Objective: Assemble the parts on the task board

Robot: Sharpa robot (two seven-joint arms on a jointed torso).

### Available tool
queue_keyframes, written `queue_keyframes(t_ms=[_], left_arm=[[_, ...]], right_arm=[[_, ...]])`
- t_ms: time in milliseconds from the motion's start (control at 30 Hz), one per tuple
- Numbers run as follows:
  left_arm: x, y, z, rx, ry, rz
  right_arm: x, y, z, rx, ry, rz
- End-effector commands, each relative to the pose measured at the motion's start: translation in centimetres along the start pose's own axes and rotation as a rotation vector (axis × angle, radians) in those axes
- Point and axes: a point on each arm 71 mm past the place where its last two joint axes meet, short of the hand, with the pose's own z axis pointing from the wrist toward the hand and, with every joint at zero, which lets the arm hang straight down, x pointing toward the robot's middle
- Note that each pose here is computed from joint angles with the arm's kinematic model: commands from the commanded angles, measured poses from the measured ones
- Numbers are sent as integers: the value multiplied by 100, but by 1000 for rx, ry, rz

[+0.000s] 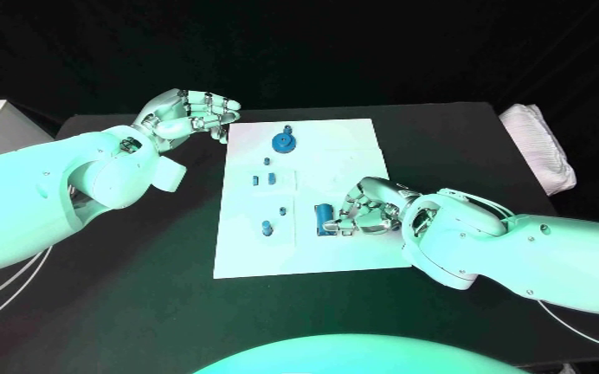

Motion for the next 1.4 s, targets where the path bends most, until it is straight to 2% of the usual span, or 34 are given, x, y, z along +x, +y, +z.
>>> queue_keyframes(t_ms=[33,400,867,1200,1400], left_arm=[[7,-6,1,3,10,-9],[3,-4,0,1,10,-9],[6,-4,0,1,12,-10],[2,-2,-5,-1,13,-10],[-4,-1,-9,-2,12,-10]], right_arm=[[1,55,-23,-75,1,15],[1,19,-25,-64,14,-11],[-6,14,52,-21,-31,-40],[13,37,68,-31,-27,-52],[-35,5,17,-52,-64,5]])
